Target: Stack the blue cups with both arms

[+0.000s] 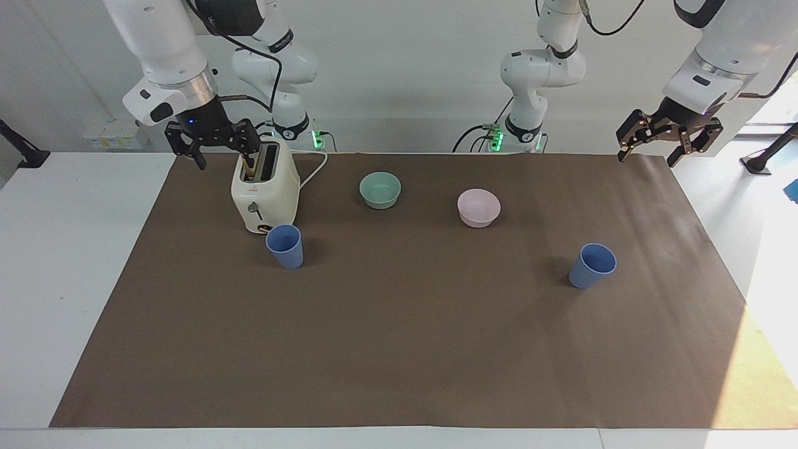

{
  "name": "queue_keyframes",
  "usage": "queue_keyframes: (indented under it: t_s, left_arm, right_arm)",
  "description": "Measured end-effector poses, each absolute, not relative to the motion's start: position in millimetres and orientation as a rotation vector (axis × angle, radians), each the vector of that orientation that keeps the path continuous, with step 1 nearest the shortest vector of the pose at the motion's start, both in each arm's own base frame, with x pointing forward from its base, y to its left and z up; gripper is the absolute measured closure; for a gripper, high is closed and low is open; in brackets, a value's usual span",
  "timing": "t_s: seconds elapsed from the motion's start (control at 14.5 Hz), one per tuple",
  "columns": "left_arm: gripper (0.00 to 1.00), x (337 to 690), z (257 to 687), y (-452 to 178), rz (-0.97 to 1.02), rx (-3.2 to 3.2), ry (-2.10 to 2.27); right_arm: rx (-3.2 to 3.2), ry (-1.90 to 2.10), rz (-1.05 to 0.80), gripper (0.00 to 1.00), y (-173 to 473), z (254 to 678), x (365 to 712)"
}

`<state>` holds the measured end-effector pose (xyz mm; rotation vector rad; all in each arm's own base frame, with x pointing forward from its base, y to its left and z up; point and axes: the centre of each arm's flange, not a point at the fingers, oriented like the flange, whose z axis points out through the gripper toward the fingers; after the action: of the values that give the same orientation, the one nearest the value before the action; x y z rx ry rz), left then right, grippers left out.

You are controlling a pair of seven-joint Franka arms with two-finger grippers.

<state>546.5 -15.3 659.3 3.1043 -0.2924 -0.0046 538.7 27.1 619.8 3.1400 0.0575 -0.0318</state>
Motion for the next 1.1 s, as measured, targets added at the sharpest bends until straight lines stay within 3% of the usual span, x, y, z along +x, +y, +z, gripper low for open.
queue_keyframes:
  t_s: [1.1]
  left_arm:
    - [0.00,546.7,659.3,-9.6,-0.004,3.106,-0.276]
  right_arm:
    - [3.140,0.058,-0.032,0.00,27.1,619.8,538.7]
